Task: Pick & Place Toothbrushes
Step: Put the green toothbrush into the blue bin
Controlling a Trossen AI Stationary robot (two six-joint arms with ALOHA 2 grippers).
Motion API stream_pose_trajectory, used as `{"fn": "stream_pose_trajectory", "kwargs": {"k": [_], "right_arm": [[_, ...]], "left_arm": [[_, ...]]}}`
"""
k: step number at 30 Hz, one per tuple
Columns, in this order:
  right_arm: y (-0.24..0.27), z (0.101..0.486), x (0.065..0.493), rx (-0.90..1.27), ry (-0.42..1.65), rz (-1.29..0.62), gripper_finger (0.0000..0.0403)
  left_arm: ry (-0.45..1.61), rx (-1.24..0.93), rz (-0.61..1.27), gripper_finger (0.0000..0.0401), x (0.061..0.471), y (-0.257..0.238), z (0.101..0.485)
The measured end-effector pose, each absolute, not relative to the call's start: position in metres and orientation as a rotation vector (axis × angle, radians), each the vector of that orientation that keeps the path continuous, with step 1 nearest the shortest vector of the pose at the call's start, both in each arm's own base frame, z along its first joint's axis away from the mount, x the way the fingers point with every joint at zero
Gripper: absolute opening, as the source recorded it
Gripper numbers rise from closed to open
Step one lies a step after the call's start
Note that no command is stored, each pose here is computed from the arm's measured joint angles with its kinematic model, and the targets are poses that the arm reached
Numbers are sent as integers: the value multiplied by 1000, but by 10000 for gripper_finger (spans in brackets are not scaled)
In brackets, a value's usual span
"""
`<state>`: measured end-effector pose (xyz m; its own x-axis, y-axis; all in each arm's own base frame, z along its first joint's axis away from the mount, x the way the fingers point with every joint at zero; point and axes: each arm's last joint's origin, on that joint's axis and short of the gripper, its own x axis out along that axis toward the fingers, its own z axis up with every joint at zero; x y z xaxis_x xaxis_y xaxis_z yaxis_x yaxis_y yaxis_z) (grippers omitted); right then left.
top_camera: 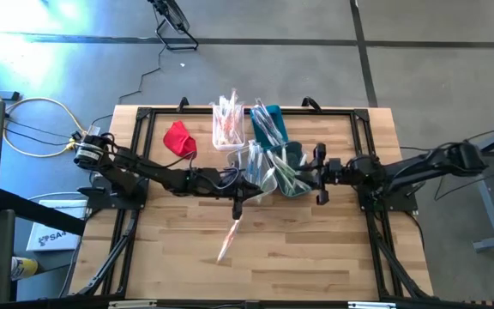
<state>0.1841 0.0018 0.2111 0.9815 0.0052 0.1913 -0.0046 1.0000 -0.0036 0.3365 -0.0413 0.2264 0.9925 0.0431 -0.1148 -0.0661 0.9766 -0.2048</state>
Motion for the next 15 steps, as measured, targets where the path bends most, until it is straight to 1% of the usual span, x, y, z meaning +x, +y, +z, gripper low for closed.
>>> {"fn": "stream_pose_trajectory", "kwargs": {"k": [6,9,12,15], "right_arm": [[2,205,195,-4,-222,14,181],[3,205,202,-5,-209,25,216],[4,209,212,-10,-207,76,239],[6,212,224,3,-190,136,247]], "left_arm": [[111,-209,55,26,336,-41,226],[111,-209,55,26,336,-41,226],[111,-210,55,26,336,-41,226],[112,-210,55,26,336,-41,226]]}}
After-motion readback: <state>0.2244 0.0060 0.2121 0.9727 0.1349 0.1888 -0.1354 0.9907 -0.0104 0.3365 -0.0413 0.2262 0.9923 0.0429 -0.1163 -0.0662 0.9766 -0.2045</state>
